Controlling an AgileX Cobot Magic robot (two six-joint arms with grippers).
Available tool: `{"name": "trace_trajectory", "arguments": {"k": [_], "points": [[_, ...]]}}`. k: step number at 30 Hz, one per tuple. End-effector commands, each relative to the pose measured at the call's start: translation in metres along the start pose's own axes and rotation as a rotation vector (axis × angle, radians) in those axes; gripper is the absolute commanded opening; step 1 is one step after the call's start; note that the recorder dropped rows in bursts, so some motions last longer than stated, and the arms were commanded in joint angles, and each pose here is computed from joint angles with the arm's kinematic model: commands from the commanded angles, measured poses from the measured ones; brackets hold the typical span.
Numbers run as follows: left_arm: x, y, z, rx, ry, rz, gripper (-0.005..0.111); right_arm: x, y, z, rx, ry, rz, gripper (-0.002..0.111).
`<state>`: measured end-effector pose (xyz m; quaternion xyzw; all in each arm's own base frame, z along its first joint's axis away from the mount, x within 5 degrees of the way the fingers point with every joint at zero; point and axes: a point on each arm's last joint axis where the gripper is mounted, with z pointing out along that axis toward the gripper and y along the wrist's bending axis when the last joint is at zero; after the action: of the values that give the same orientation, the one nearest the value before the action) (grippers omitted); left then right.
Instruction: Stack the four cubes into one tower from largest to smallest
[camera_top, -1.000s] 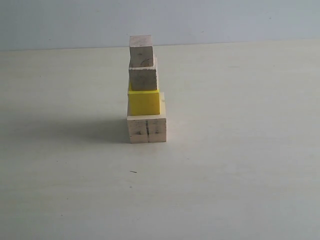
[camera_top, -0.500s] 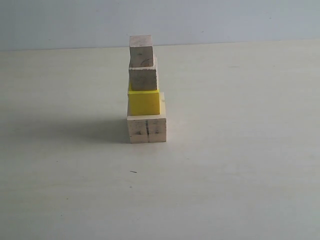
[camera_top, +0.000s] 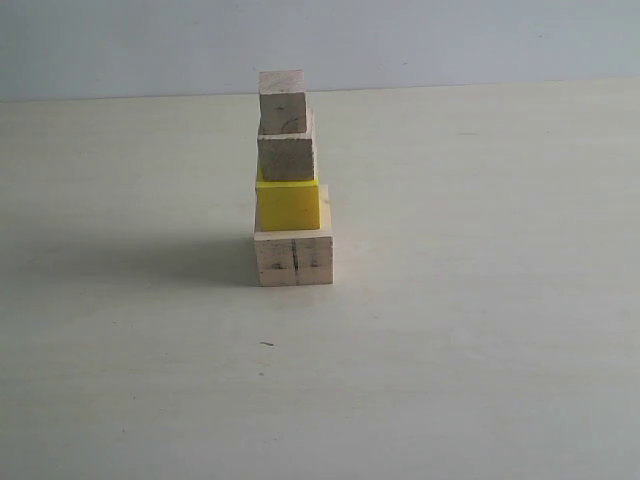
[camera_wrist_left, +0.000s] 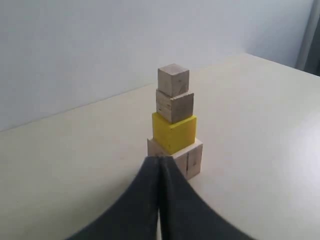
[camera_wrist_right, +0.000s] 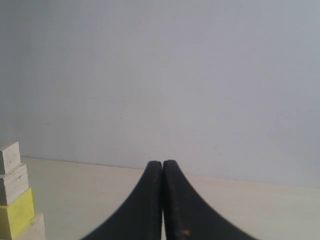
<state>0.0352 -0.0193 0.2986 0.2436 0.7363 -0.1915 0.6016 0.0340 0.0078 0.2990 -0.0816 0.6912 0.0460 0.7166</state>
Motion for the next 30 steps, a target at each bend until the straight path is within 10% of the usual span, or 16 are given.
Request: {"name": "trace_trajectory", "arguments": {"k": [1,17,30], "points": [[-0.008,0.002,-0.005,-0.070,-0.117,-0.045,0.000,0.000,0.000,-0.001,0.000,-0.013,-0.011,0.000],[0.004,0.015,-0.005,-0.480,-0.292,-0.213,0.000,0.000,0.000,-0.001,-0.001,-0.013,-0.009,0.000],[0.072,0.023,0.026,-0.498,-0.219,-0.181,0.000,0.000,0.000,-0.001,0.000,-0.013,-0.011,0.000]]}}
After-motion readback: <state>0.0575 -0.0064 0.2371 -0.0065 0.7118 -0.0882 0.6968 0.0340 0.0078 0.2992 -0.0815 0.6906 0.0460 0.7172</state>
